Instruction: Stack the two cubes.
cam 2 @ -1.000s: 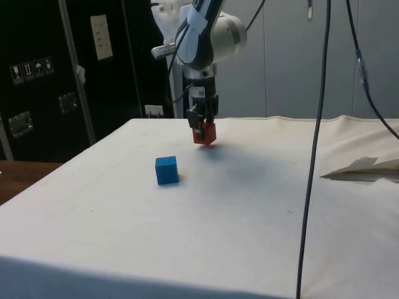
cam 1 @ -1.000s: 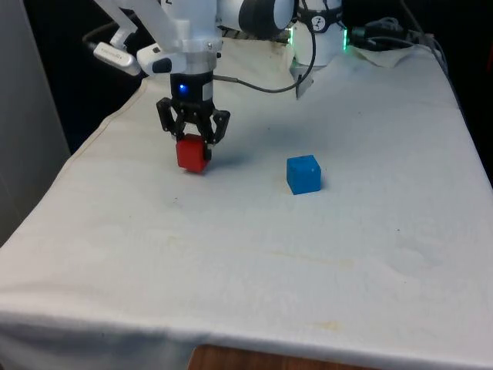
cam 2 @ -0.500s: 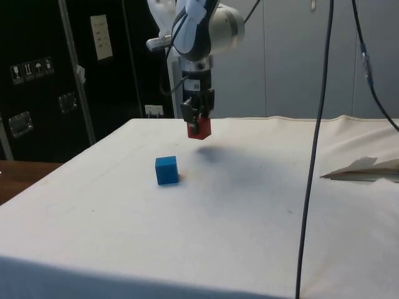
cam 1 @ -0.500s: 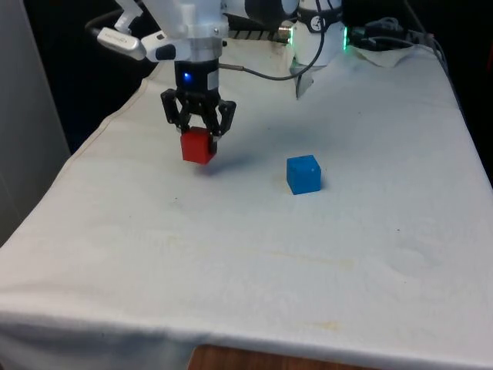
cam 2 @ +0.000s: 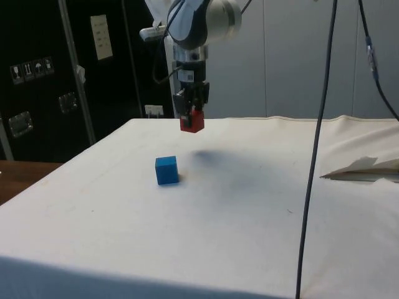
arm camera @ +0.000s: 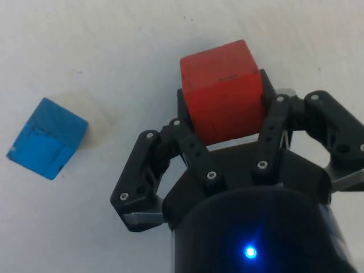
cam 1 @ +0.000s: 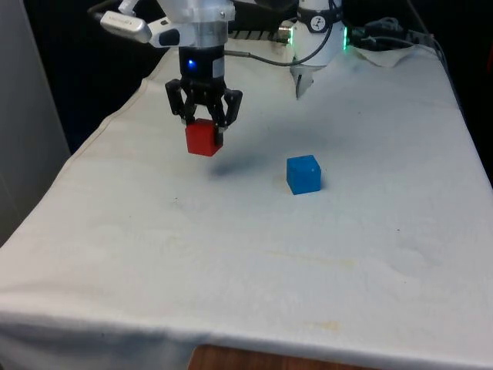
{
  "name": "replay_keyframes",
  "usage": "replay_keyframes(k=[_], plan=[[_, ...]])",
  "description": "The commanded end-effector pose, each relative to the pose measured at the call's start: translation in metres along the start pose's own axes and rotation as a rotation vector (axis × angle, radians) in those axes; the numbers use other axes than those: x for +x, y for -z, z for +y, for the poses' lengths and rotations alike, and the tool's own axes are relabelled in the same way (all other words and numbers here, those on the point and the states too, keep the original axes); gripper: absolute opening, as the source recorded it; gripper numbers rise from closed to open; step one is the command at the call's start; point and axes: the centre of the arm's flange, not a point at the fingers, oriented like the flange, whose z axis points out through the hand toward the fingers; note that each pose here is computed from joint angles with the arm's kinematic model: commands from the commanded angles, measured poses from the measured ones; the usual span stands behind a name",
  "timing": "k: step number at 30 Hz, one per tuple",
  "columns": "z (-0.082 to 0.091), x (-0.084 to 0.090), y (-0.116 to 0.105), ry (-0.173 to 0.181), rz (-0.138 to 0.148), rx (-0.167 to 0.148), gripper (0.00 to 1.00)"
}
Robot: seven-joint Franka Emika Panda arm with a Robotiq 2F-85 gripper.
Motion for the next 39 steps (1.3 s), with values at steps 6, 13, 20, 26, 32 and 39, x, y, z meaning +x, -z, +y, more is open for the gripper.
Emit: replay_keyframes(k=[6,13,20,26,32,39], plan=[[-0.007,0.003,0.013,-0.010,0.004,0.004,0.01],[-0.014,0.003,0.021,-0.012,0.008,0.014,0.01],[-0.025,0.004,0.029,-0.009,0.009,0.025,0.01],[-0.037,0.003,0.036,-0.005,0.004,0.032,0.01],[-0.046,0.003,0.039,-0.002,-0.001,0.032,0.01],[-0.064,0.001,0.042,0.006,0.000,0.026,0.01]])
